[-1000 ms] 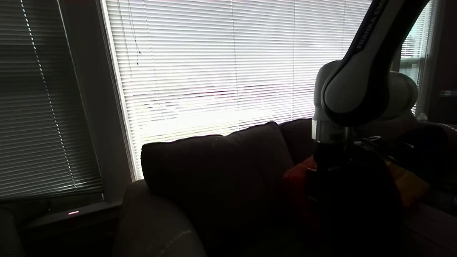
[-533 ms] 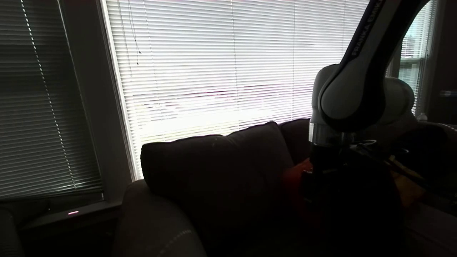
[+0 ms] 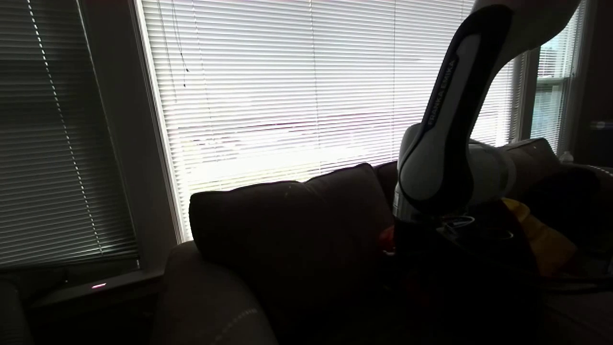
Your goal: Put the grey object on the left armrest
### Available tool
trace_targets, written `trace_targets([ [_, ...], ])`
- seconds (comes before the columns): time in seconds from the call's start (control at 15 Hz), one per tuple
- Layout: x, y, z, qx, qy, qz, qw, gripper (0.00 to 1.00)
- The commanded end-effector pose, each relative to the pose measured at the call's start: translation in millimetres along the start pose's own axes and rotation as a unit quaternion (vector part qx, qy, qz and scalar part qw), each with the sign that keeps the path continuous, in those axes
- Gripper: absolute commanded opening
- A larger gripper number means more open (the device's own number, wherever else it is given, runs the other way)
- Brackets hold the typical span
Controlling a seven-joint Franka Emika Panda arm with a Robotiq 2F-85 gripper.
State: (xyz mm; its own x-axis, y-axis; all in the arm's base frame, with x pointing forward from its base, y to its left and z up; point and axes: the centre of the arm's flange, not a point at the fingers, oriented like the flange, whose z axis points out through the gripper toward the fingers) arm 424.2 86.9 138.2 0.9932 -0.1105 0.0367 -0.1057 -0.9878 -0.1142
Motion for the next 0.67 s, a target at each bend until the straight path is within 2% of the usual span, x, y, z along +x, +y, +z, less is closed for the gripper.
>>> trace_targets([
  [0.0,31.4,-6.6,49.2,0.017,0.01,0.02,0.9996,1.0],
  [0.33,46.6,-14.9,97.2,0.021,-0.003,0.028,0.9994,1.0],
  [0.6,45.6,-21.3,131.2,0.016,-0.025,0.036,0.9989,1.0],
])
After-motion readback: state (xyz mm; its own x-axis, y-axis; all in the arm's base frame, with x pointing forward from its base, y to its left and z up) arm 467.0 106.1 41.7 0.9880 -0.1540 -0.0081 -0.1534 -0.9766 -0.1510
